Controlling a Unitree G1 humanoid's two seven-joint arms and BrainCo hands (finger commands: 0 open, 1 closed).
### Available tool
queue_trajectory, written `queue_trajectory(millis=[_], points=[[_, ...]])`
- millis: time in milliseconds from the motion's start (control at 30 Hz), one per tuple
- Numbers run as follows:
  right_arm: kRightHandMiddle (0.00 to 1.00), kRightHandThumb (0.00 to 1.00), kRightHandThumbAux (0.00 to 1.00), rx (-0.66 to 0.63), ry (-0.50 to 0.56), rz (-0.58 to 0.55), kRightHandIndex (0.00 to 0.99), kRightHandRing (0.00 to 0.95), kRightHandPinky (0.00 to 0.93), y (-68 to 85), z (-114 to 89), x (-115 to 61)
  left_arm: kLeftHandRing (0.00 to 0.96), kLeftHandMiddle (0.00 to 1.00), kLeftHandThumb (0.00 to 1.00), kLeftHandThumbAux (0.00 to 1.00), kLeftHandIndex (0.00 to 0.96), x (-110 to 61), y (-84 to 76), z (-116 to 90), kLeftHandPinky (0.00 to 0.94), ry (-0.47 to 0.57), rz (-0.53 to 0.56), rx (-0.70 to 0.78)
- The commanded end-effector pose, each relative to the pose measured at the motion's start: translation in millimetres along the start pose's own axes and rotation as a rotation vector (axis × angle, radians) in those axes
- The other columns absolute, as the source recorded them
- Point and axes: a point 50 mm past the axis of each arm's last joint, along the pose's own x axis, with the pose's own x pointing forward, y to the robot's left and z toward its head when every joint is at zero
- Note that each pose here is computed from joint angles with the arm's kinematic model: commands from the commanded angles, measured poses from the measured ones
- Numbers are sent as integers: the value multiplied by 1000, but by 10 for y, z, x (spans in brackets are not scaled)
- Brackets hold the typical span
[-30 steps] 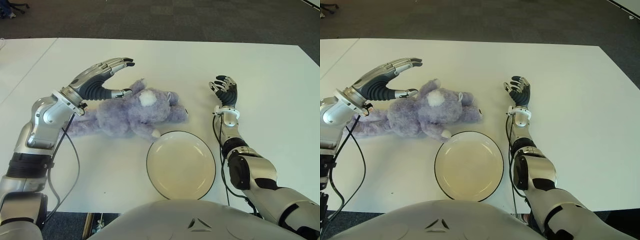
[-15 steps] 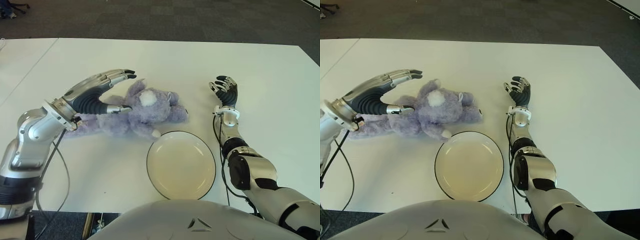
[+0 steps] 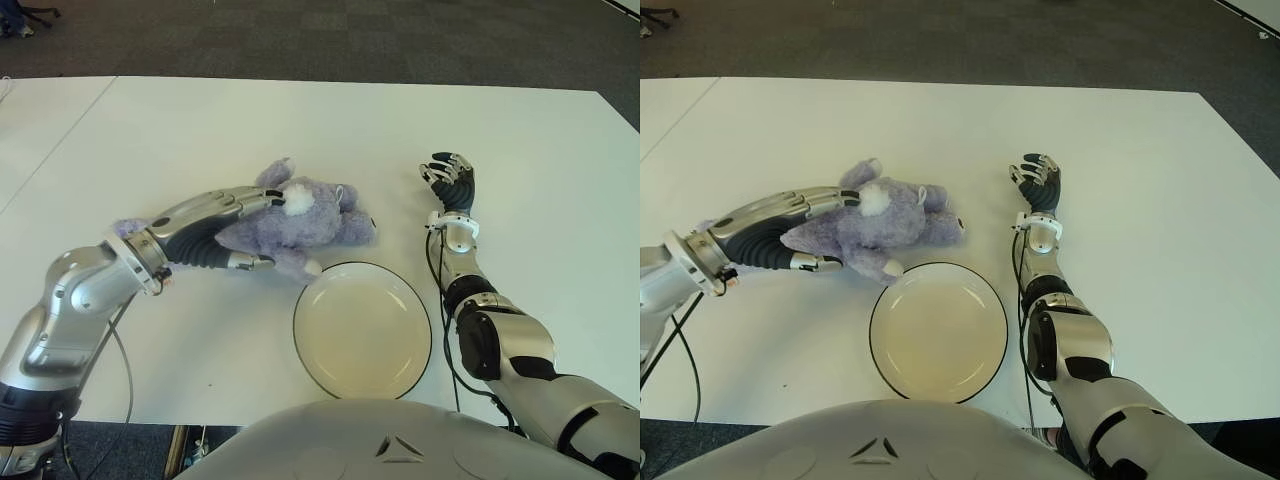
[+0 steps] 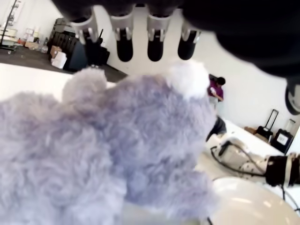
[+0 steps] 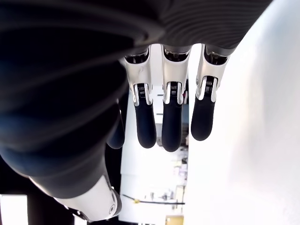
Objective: Put the doll into the plate.
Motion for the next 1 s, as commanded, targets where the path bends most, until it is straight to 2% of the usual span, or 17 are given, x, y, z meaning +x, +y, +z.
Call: queue_trajectory(millis=[33,100,133,167,200,367,433,500,633,1000], points=[[310,376,871,-120,455,11,365,317,315,-252,-1047,-1019,0,0,124,294,0,85,-464,-136,0,69,-100,2],[310,387,870,-120,456,11,367,317,313,-253,-1046,-1016,0,0,125,300,0,122,-511,-173,0,78,-96,9],[314,618,768,-120,455,10,402,319,321,-253,-1045,-1015,0,0,128,313,0,141,-531,-192,0,82,-94,12],[315,675,742,-118,456,10,411,320,324,-255,-1046,-1014,0,0,129,316,0,156,-549,-204,0,84,-93,14],[316,690,735,-117,456,9,413,321,324,-257,-1046,-1014,0,0,129,317,0,165,-561,-211,0,85,-92,16],[322,696,733,-109,459,4,415,324,321,-269,-1048,-1012,0,0,129,318,0,180,-577,-212,0,82,-85,24],[324,697,733,-107,462,3,415,326,324,-275,-1051,-1014,0,0,109,355,0,389,-883,-498,0,166,-104,7],[324,697,733,-102,463,2,415,326,321,-280,-1051,-1014,0,0,95,372,0,482,-1032,-589,0,193,-114,16],[322,696,733,-102,456,-2,414,321,296,-291,-1047,-1013,0,0,66,400,0,551,-1090,-608,0,198,-62,61],[314,694,733,-119,448,2,414,310,288,-303,-1048,-1024,0,0,51,409,0,601,-1077,-634,0,206,98,204]])
